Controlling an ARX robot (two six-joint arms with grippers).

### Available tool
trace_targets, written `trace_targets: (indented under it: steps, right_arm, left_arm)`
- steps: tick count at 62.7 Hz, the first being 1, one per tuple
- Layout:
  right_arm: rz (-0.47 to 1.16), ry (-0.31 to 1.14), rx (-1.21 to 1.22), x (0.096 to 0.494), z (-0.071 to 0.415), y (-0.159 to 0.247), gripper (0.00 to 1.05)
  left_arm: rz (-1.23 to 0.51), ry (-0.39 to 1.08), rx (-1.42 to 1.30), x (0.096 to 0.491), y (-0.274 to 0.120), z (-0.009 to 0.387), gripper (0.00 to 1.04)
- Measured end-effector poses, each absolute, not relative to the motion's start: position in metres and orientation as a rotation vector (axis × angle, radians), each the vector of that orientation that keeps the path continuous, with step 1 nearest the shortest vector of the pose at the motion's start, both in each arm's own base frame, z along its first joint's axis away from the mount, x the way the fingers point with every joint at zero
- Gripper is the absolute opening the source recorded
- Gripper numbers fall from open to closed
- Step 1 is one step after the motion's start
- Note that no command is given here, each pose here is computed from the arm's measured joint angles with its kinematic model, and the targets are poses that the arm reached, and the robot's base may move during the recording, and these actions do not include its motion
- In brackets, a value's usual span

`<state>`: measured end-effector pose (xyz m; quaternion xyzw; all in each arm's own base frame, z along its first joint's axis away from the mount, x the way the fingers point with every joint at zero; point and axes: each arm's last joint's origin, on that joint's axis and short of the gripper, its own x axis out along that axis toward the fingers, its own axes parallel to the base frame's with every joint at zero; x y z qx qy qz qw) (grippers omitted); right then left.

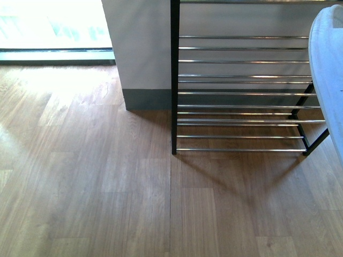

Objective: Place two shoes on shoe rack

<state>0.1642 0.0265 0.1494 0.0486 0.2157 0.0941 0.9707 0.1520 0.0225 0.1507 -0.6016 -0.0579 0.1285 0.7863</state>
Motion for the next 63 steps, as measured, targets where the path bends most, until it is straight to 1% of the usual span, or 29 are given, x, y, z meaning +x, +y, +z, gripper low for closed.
trace_targets:
  steps: [36,42,45,50,57,60,63]
  right_arm:
    - [0.189,0.434,0.097,0.164,0.149,0.026,0.02]
    - [0.15,0.287,0.044,0.167,0.149,0.029,0.02]
    - [0.157,0.196,0.03,0.172,0.157,0.035,0.02]
    - [0.169,0.155,0.027,0.183,0.174,0.046,0.02]
    - [0.186,0.167,0.018,0.205,0.191,0.066,0.02]
    - [0.191,0.201,0.001,0.227,0.201,0.083,0.02]
    - [0.184,0.221,-0.012,0.24,0.205,0.093,0.02]
  left_arm:
    - [0.277,-0.125,-1.297,0.152,0.023,0.151,0.02]
    - [0.277,-0.125,-1.297,0.152,0.023,0.151,0.02]
    - [0.277,-0.125,-1.297,0.152,0.023,0.151,0.02]
    - [0.277,-0.125,-1.297,0.152,0.023,0.151,0.02]
    - [0.277,-0.125,-1.297,0.152,0.023,0.151,0.02]
    - [0.277,-0.125,-1.297,0.152,0.023,0.151,0.02]
    - [0.277,-0.125,-1.297,0.152,0.023,0.151,0.02]
